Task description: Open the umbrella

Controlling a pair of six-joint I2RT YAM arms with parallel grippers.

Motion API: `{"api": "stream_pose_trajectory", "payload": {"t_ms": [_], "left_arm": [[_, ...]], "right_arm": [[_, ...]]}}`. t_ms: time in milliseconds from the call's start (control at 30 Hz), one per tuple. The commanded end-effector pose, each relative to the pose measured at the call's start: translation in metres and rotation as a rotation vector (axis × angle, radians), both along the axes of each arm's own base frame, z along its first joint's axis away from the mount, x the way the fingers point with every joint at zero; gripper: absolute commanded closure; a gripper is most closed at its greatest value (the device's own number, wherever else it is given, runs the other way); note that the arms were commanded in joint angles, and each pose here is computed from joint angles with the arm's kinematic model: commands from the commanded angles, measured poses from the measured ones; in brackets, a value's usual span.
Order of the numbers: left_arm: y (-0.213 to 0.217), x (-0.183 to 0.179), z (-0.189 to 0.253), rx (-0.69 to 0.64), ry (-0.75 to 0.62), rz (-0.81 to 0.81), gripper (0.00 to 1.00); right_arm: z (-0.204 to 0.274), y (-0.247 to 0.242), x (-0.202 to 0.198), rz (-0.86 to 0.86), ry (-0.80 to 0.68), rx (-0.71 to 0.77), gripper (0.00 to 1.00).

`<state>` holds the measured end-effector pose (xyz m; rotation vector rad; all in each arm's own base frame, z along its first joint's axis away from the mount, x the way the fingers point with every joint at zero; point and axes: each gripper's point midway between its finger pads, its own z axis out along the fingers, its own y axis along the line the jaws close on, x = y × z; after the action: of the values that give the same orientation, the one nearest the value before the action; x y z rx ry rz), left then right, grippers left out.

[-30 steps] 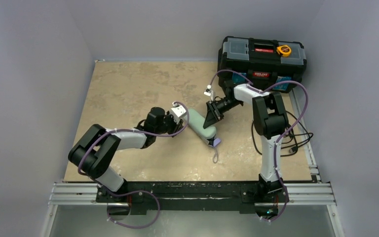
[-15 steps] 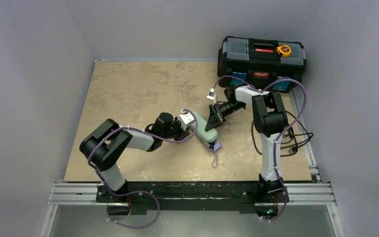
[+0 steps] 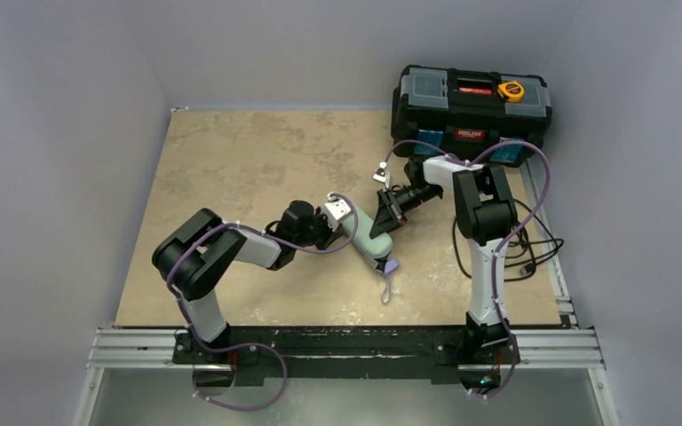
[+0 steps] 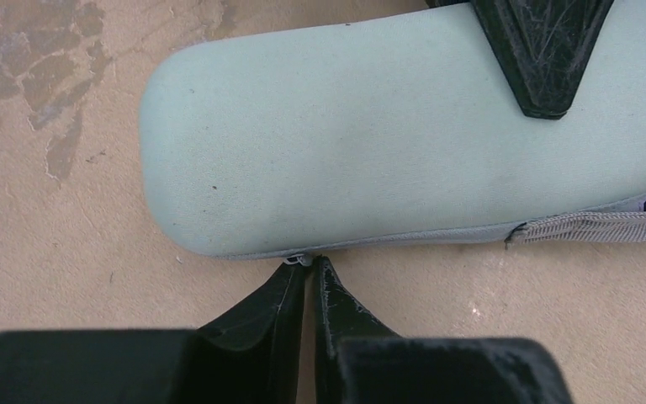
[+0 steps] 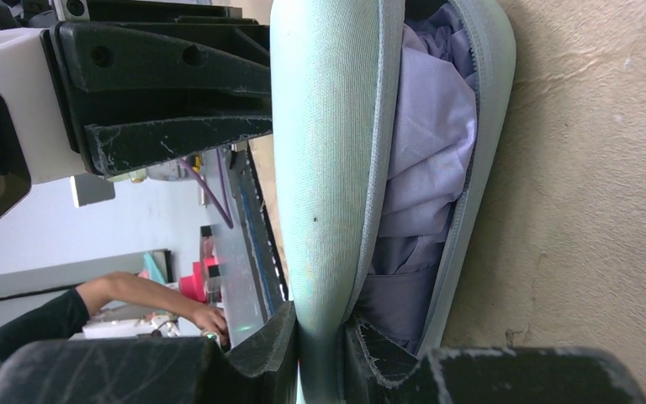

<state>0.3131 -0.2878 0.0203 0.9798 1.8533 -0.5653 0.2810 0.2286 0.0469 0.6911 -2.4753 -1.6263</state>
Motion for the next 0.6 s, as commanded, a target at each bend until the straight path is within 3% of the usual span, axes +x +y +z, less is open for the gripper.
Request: {"api": "stream_pose_trajectory", "payload": {"t_ms": [0, 67, 567], "left_arm": [[-0.016, 0.009, 0.022, -0.069, -0.056, -0.011, 0.96], [-0.020, 0.002, 0.027, -0.078, -0.065, -0.033, 1.00], [-0.059, -0.072, 0.031, -0.135, 0.021, -0.191, 1.00]], "right_arm": [[-0.063, -0.031, -0.009, 0.083, -0.038, -0.231, 1.00], [-0.064, -0.031, -0.008, 0.079, -0.036, -0.234, 1.00], [-0.067, -0.027, 0.003, 0.002, -0.051, -0.267, 1.00]]}}
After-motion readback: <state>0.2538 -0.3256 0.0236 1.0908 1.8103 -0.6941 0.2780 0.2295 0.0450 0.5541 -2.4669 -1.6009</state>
